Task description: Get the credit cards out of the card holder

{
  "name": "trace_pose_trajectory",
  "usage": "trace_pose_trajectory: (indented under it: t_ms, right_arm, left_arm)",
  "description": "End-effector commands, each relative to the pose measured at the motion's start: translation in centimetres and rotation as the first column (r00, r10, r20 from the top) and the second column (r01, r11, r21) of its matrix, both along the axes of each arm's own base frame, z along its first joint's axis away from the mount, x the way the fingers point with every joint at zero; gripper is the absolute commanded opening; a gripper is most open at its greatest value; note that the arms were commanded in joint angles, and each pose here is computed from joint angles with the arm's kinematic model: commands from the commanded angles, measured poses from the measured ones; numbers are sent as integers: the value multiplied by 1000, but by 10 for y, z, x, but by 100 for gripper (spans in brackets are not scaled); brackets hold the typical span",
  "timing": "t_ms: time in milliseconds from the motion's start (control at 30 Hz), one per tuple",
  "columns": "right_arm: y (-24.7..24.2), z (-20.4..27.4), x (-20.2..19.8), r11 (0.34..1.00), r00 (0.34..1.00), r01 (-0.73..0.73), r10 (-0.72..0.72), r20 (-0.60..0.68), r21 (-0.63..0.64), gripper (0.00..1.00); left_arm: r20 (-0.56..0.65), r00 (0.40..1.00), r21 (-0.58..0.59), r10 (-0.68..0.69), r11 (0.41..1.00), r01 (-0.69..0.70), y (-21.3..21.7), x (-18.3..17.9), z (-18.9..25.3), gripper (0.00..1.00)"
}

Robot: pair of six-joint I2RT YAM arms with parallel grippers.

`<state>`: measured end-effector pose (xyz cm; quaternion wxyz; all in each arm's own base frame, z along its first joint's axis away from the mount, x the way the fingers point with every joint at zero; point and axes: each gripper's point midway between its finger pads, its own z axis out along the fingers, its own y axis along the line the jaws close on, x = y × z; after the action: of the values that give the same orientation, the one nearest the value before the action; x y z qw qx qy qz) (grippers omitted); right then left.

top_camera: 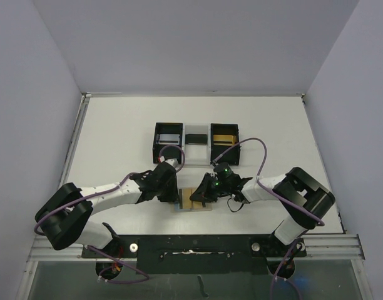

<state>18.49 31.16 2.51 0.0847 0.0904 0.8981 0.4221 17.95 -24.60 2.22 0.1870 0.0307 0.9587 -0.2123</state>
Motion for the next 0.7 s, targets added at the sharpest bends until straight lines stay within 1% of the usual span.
trace_pose_trajectory:
  t_ms: [0,133,300,367,467,500,567,667]
  right_arm:
    - [-7,13,7,1000,999,21,-21,47,-12,0]
    - [-12,14,6,1000,999,22,-22,33,-7,0]
    - [-11,19,7,1000,999,10,-11,40,15,1]
    - [-11,17,9,1000,999,12,-13,36,8,1]
    - [-10,13,10,1000,1000,15,-15,27,3,1]
    - [-9,12,10,1000,1000,12,-12,25,2,1]
    - [-9,10,10,1000,1000,14,-14,23,-1,1]
    - [-8,9,9,1000,1000,6,-6,18,-2,1]
  left_arm:
    - [1,1000,38,-3,999,3,9,-3,-6,8]
    - [13,1000,24,-3,1000,2,8,-2,-2,8]
    - [28,1000,33,4,999,-5,8,2,2,9]
    - [52,999,24,14,1000,-16,7,7,11,14]
    - [117,993,-23,19,1000,-17,-2,19,37,30]
    - [135,991,-34,22,999,-17,-4,23,45,33]
    - [159,987,-63,17,998,-7,-10,28,58,37]
    - [171,985,-138,-17,990,41,-27,28,68,38]
